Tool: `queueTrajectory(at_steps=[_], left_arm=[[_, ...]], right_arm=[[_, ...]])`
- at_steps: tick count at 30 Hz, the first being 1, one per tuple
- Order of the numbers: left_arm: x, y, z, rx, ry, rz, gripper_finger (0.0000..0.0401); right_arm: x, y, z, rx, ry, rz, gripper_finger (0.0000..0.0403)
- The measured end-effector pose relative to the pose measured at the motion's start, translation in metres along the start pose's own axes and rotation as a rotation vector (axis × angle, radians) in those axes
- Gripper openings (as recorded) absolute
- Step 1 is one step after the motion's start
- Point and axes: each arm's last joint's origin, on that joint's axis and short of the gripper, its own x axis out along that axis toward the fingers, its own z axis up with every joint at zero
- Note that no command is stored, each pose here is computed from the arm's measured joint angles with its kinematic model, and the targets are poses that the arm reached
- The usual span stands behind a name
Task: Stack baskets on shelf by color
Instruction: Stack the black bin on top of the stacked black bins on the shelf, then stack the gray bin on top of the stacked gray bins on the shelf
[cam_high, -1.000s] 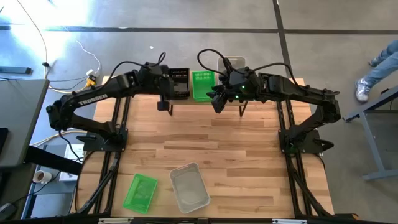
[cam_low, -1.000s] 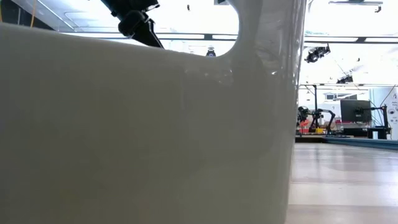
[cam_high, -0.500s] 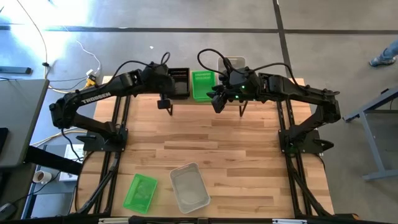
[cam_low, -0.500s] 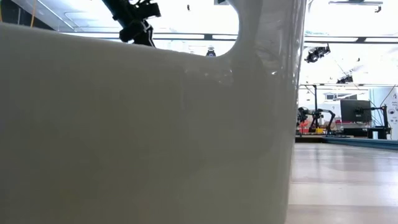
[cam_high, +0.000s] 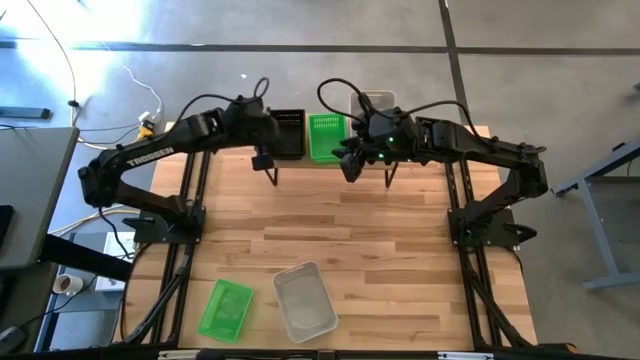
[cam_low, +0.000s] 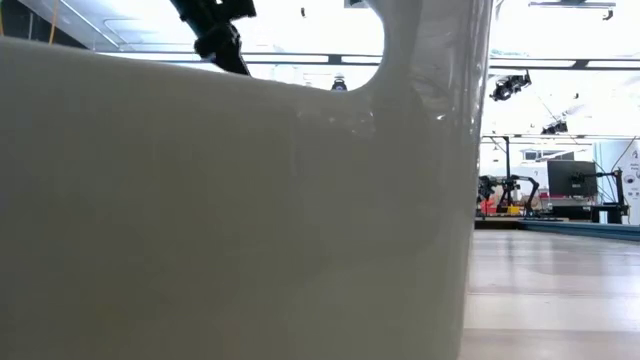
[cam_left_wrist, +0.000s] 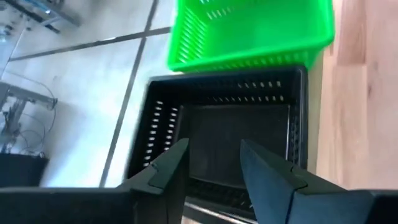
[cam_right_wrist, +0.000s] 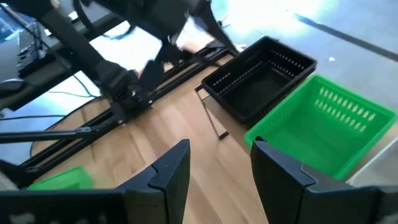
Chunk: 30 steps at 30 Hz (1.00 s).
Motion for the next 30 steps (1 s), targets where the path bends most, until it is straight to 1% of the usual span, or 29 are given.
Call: queueTrajectory(at_steps=[3,6,9,11,14,18,23,30], left_arm=[[-0.017,0.003,0.007,-0.103,-0.019,-0.014,0.0133],[-0.032,0.001,0.012,-0.207,-0.031,-0.068,0.0133],[-0.045,-0.007,0.011,-0.278,-0.035,-0.144,0.0132],[-0.051,-0.015,0.010,-0.320,-0.014,-0.198,0.0132],[-0.058,-0.029,0.007,-0.371,0.041,-0.263,0.0131],[-0.064,-0.049,0.005,-0.401,0.079,-0.322,0.0131],[-0.068,-0.076,0.000,-0.408,0.104,-0.357,0.0131],[-0.077,-0.106,-0.003,-0.391,0.119,-0.365,0.0131]], right_arm=[[0.000,0.001,-0.001,0.000,0.024,0.042,0.0154],[0.001,0.005,-0.005,-0.008,0.049,0.068,0.0154],[-0.001,0.011,-0.009,-0.031,0.073,0.082,0.0154],[-0.002,0.015,-0.013,-0.035,0.093,0.089,0.0154],[-0.005,0.020,-0.020,0.003,0.138,0.095,0.0154],[-0.005,0.028,-0.034,0.062,0.248,0.099,0.0154],[0.003,0.044,-0.057,0.103,0.394,0.073,0.0154],[0.017,0.075,-0.086,0.177,0.483,0.058,0.0154]])
